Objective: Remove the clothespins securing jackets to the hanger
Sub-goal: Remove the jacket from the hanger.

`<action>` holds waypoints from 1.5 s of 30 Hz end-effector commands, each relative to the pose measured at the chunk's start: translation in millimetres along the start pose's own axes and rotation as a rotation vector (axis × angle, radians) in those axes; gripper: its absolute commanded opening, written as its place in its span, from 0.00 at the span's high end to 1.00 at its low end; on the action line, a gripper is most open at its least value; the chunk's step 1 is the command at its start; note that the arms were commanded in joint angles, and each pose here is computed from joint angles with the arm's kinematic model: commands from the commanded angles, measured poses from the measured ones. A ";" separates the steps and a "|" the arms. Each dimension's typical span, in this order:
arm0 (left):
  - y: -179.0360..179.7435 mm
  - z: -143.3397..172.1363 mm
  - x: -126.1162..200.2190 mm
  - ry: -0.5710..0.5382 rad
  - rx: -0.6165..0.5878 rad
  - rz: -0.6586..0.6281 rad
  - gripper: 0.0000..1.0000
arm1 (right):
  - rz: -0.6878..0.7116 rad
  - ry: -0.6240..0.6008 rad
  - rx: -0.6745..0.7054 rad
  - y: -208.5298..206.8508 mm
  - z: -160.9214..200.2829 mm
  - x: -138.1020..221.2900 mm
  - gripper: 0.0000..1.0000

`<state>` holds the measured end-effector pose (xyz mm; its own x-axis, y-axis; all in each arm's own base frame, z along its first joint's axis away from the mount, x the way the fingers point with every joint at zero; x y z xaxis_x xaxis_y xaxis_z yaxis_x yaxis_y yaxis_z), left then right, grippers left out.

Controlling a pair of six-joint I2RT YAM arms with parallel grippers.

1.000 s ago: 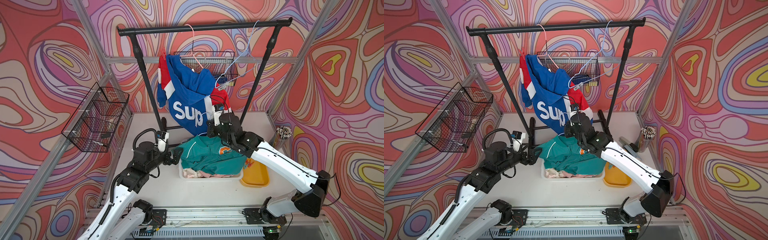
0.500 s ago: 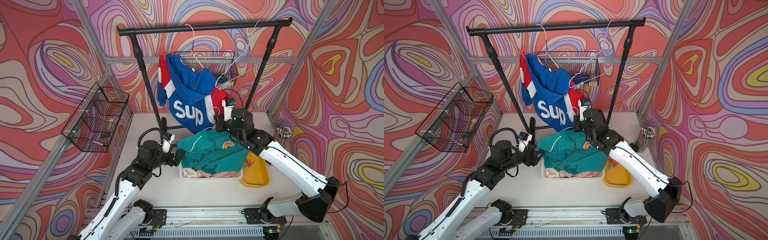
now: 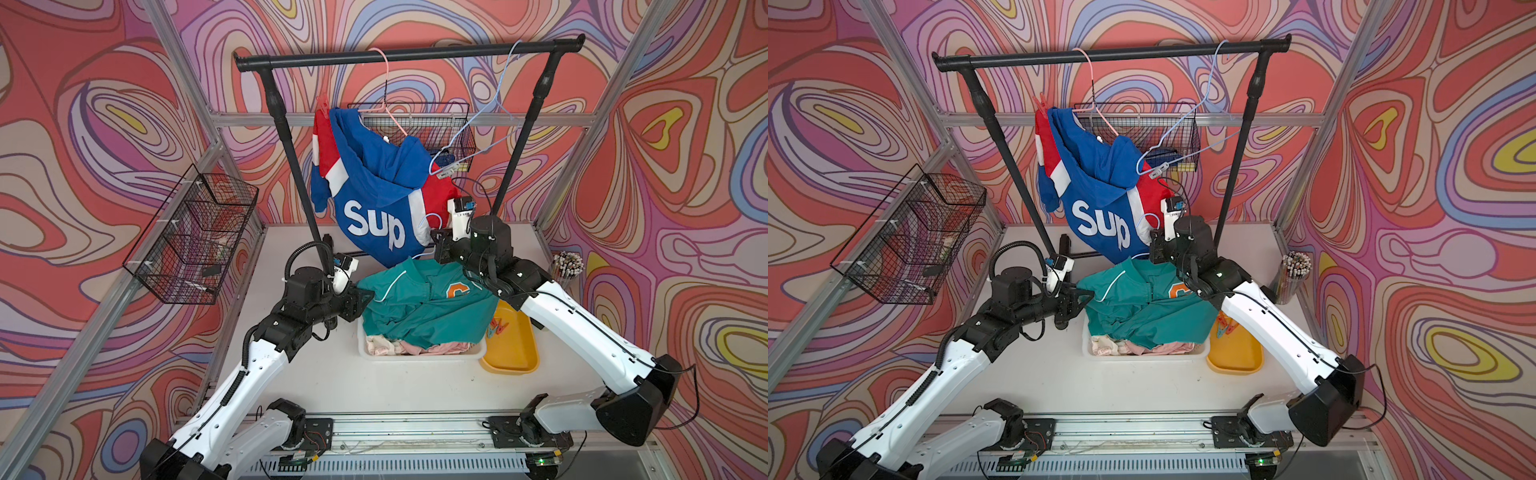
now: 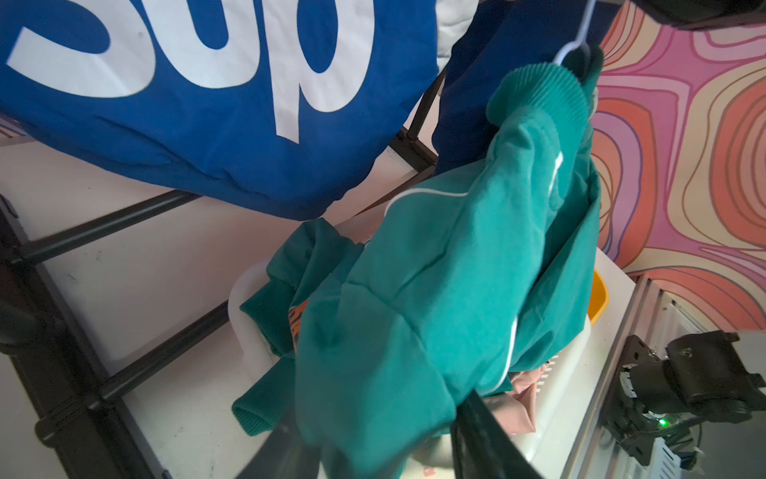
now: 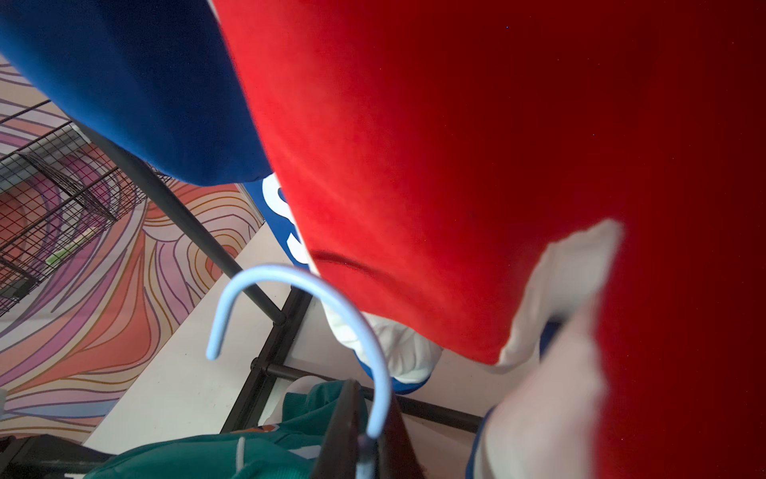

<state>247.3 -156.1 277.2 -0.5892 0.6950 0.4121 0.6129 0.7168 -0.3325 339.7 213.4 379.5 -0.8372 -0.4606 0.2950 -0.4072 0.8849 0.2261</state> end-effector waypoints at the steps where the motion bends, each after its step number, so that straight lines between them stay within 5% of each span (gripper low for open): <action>1: -10.7 -14.4 2.7 -0.030 -0.012 0.069 0.66 | -0.019 -0.055 0.005 -1.4 -13.0 7.2 1.00; 4: -15.2 -11.4 3.3 -0.008 -0.010 0.105 0.55 | -0.013 -0.054 -0.001 -5.3 -13.7 5.0 1.00; 7: -15.0 -9.0 2.6 -0.002 -0.010 0.106 0.58 | -0.017 -0.053 -0.003 -6.4 -14.5 3.4 1.00; 19: -13.8 -5.8 -5.5 0.058 0.037 0.125 0.86 | -0.019 -0.045 -0.012 -8.3 -12.1 -2.2 1.00; 22: -16.2 -4.3 -3.9 0.066 0.043 0.140 0.69 | -0.020 -0.036 -0.013 -10.2 -11.3 -5.4 1.00; 26: -18.0 -4.1 -0.6 0.054 0.039 0.144 0.63 | -0.028 -0.036 -0.015 -9.0 -13.5 -7.8 1.00; 31: -19.6 -3.3 -2.4 0.069 0.043 0.163 0.65 | -0.032 -0.036 -0.020 -8.4 -13.7 -9.9 1.00; 39: -22.0 8.1 -3.8 0.103 0.052 0.180 0.48 | -0.032 -0.035 -0.023 -11.2 -15.3 -10.8 1.00; 45: -20.8 12.4 -6.2 0.119 0.059 0.179 0.54 | -0.035 -0.036 -0.027 -12.5 -17.0 -11.5 1.00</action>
<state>237.7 -173.1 273.9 -0.4358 0.7915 0.4284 0.6609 0.6046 -0.4447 356.0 207.6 371.5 -0.8208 -0.4814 0.3076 -0.4188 0.8732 0.2491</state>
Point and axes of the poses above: each gripper's point midway between its finger pads, its own x axis back along the fingers, its own y axis along the line the jaws close on, z = x × y, the point moved 5 cm from there along x, back along the fingers
